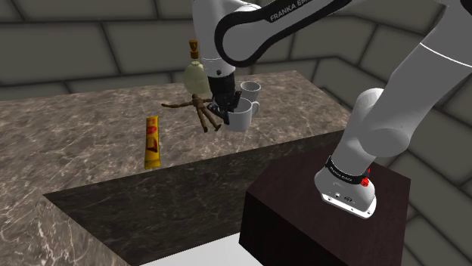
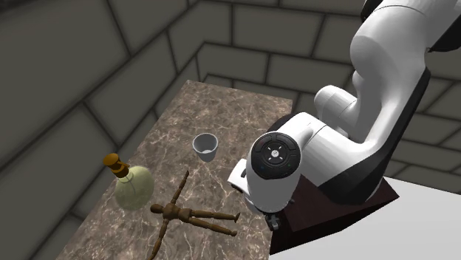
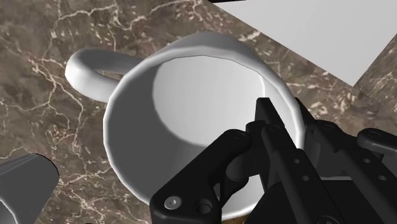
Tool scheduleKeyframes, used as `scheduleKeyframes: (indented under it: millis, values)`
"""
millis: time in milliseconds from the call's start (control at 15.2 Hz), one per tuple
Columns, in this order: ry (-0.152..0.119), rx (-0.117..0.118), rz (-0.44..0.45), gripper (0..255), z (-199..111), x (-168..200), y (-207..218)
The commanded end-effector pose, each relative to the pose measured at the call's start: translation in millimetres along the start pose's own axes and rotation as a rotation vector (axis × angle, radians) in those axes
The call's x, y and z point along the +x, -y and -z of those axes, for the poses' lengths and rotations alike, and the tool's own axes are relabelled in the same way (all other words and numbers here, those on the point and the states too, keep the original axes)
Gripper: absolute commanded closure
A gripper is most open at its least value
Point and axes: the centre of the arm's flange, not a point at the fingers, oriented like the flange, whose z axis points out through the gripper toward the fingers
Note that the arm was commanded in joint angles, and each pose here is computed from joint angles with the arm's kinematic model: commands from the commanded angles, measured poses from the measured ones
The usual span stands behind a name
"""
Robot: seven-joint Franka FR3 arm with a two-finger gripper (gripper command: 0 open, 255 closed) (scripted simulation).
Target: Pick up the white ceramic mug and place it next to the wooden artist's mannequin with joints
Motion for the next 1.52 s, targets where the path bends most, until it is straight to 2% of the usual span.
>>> scheduleKeyframes:
  millis: [0,726,1188,1254,1452]
  values:
    - [-0.001,0.000,0.000,255,-10.9,0.7,0.9]
    - [-0.001,0.000,0.000,255,-66.6,8.2,5.2]
    - [-0.001,0.000,0.000,255,-66.6,8.2,5.2]
    - [-0.001,0.000,0.000,0,-66.6,8.2,5.2]
    - [-0.001,0.000,0.000,0,-66.6,8.1,5.2]
